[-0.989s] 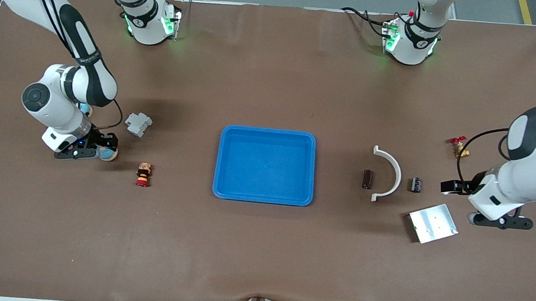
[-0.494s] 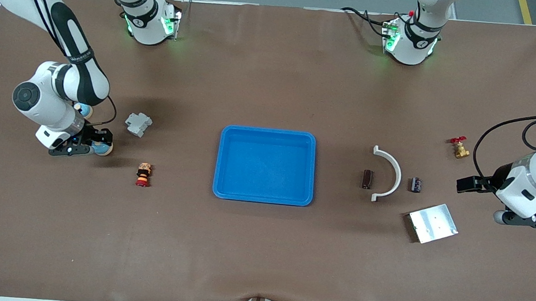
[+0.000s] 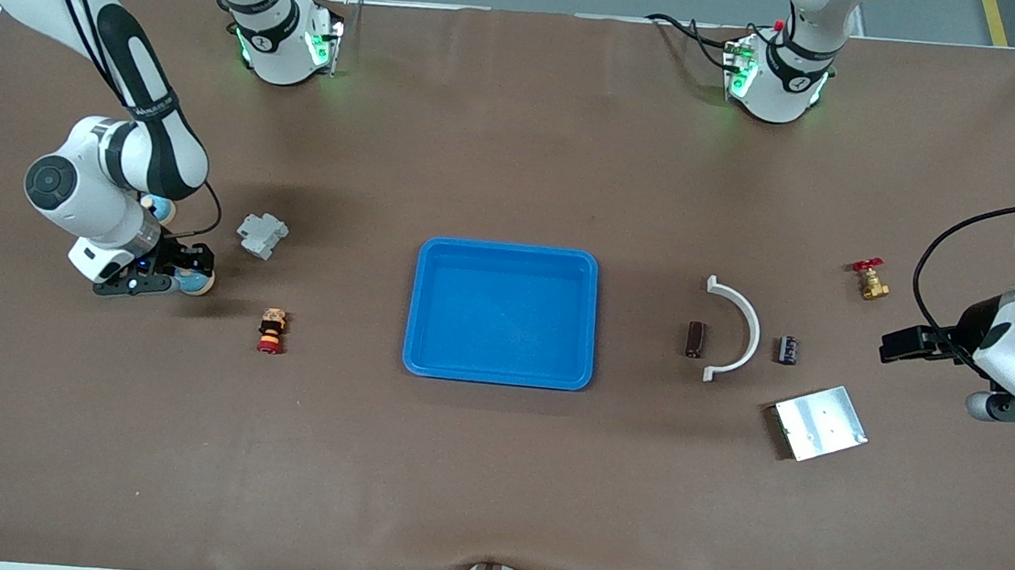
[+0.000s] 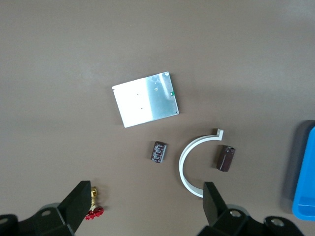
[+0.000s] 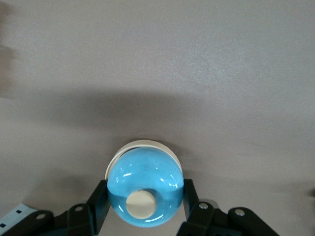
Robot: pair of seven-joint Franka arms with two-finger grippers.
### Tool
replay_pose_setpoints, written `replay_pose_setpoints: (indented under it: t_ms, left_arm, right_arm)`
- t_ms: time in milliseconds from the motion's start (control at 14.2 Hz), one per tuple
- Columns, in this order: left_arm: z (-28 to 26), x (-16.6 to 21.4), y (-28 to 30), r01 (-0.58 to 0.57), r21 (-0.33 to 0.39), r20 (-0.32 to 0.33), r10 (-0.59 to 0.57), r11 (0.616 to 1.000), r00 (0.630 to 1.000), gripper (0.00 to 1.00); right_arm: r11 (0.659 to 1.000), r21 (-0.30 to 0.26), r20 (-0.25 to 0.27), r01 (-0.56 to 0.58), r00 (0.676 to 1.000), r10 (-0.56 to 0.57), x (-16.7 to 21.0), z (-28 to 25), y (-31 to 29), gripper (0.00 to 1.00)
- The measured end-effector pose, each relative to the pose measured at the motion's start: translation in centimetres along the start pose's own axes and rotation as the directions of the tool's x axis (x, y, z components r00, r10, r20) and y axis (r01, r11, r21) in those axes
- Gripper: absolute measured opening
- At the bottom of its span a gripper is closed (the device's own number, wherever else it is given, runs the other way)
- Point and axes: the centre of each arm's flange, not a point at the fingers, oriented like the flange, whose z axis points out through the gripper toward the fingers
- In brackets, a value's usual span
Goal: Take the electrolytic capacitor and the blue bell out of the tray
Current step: 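Withdraw the left gripper while the right gripper carries the bell, then lower the bell beside the first bell and open the right gripper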
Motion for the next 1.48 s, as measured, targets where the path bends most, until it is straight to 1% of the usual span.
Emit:
replay_pose_setpoints:
  t_ms: [282, 494, 989, 1271, 1342, 1412, 1483]
  left_arm:
    - [-1.4, -0.1, 1.7, -0.025, -0.013, -0.023, 0.025, 1.0, 0.999, 1.0]
    - [-1.2, 0.0, 1.4, -0.02, -0.012, -0.016, 0.02, 1.0, 1.0, 1.0]
    - [-0.6, 0.2, 0.6, -0.008, -0.017, -0.006, 0.008, 1.0, 1.0, 1.0]
    - [0.3, 0.6, -0.9, 0.014, -0.023, 0.009, -0.014, 1.0, 1.0, 1.0]
    - [0.5, 0.7, -1.2, 0.018, -0.024, 0.013, -0.017, 1.0, 1.0, 1.0]
    - [0.8, 0.8, -1.3, 0.019, -0.024, 0.017, -0.019, 1.0, 1.0, 1.0]
    - [1.1, 0.8, -1.3, 0.02, -0.019, 0.021, -0.02, 1.0, 1.0, 1.0]
  right_arm:
    - [1.0, -0.004, -0.013, 0.002, 1.0, -0.002, 0.1, -0.1, 0.0, 0.64]
    - [1.0, -0.005, -0.019, 0.004, 1.0, -0.004, 0.2, -0.1, 0.0, 0.64]
    - [1.0, -0.001, -0.004, 0.008, 1.0, -0.008, 0.0, 1.1, -0.1, 0.64]
    - [1.0, -0.002, -0.007, 0.008, 1.0, -0.008, 0.1, 1.0, -0.1, 0.64]
    - [1.0, -0.003, -0.01, 0.005, 1.0, -0.005, 0.3, 0.8, 0.0, 0.7]
    - [1.0, -0.004, -0.013, 0.003, 1.0, -0.003, 0.4, 0.7, 0.1, 0.78]
    - [1.0, -0.004, -0.015, 0.002, 1.0, -0.002, 0.4, 0.7, 0.2, 0.89]
